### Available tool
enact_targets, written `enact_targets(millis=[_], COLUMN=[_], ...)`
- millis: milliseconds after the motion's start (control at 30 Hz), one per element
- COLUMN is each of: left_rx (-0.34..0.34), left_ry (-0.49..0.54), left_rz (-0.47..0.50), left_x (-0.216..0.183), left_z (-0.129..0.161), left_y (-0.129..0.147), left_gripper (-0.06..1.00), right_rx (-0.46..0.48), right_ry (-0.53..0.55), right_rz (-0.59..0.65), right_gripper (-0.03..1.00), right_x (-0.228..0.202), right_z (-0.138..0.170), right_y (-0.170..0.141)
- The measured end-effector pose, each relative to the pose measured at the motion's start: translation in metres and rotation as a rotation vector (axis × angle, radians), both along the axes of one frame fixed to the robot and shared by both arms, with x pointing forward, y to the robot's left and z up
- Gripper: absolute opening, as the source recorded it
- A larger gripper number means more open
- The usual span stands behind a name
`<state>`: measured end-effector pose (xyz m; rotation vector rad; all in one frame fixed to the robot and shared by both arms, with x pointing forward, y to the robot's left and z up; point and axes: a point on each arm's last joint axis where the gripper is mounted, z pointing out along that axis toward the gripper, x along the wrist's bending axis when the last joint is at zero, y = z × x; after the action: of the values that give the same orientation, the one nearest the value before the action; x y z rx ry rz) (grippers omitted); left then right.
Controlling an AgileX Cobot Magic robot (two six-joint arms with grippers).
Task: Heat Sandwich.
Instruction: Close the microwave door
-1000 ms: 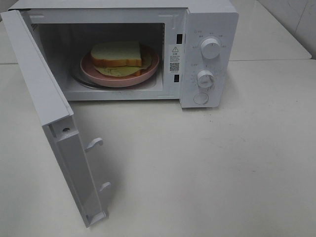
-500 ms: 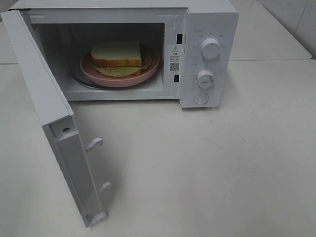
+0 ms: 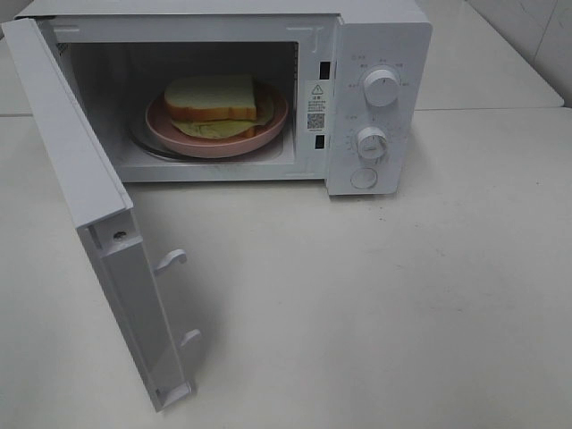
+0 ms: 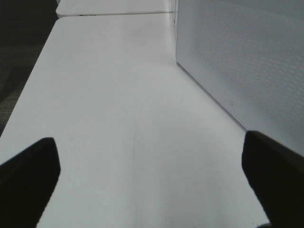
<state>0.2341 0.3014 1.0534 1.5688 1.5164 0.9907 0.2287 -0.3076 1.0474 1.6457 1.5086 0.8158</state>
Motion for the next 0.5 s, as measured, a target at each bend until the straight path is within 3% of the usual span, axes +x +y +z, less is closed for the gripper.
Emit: enact_targets(millis=[500], left_rx=[0.000], left_ry=[0.000], left_rz=[0.000], left_x=[0.0000], left_z=[0.0000], left_y=[0.0000], left_gripper=[0.99], right_rx=[0.000], right_ry=[0.000], right_rz=[0.000], right_gripper=[0.77], right_x=[0.0000], right_z=[0.0000], right_y=[0.0000])
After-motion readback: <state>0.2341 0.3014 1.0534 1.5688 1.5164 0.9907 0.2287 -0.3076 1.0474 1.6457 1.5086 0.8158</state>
